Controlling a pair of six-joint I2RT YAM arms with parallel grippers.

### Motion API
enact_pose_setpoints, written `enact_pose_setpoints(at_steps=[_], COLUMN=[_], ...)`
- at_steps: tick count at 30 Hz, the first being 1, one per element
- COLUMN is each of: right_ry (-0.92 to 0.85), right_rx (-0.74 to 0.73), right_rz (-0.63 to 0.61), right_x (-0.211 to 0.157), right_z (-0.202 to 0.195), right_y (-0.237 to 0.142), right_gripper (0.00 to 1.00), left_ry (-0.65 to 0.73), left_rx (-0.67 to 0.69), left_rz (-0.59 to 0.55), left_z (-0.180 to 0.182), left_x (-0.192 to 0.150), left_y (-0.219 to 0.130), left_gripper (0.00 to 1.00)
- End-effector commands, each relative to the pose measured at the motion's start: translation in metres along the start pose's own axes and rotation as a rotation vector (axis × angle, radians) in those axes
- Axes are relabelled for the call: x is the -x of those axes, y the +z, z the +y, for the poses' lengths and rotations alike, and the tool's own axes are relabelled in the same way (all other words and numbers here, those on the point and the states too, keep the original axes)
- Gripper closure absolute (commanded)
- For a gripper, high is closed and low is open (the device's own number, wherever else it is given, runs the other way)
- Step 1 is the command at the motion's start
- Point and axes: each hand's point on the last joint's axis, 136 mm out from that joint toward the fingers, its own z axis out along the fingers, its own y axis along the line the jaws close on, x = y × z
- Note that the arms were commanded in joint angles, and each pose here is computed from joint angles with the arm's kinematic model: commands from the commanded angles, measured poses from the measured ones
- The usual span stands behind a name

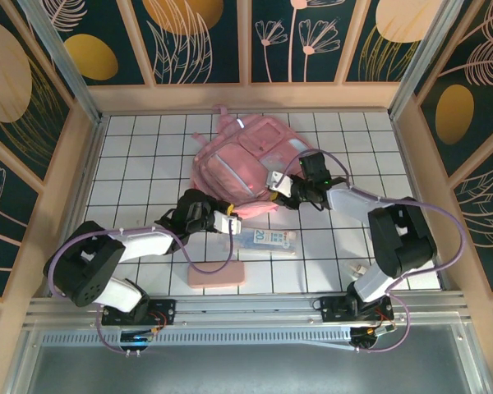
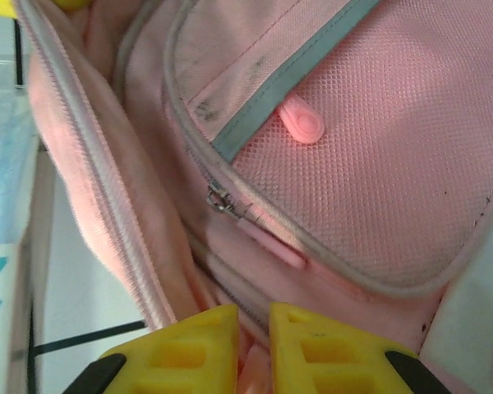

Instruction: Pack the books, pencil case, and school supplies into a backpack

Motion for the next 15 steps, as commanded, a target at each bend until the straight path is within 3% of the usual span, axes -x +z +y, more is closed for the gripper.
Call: enact_pose_setpoints(at_steps=[1,9,11,15], right_ry=[-0.07,-0.062,-0.079,-0.088], right_rx=[-0.064,-0.032,-0.022,0.009], right_rz=[-0.06,0.037,0.068,0.119], right_x=[0.023,-0.004,-0.012,-0.027], right_z=[-0.025,-0.016,-0.009,0.0], right_y=[0.006,0.027,0.031,0.038], right_gripper=[0.87,0.96,0.94,0.8], left_ry=[0.041,0.015,-0.001,-0.023], left_rx=[0.107,0.053,0.039,0.021], left_rz=[-0.043,-0.042,-0.043,-0.036], left_z=[0.029,0.012,0.008,-0.003], left_x=[0.013,0.009,0.008,0.003], left_y=[-0.005,0.004,0.005,0.007], left_gripper=[1.0,1.0,1.0,1.0])
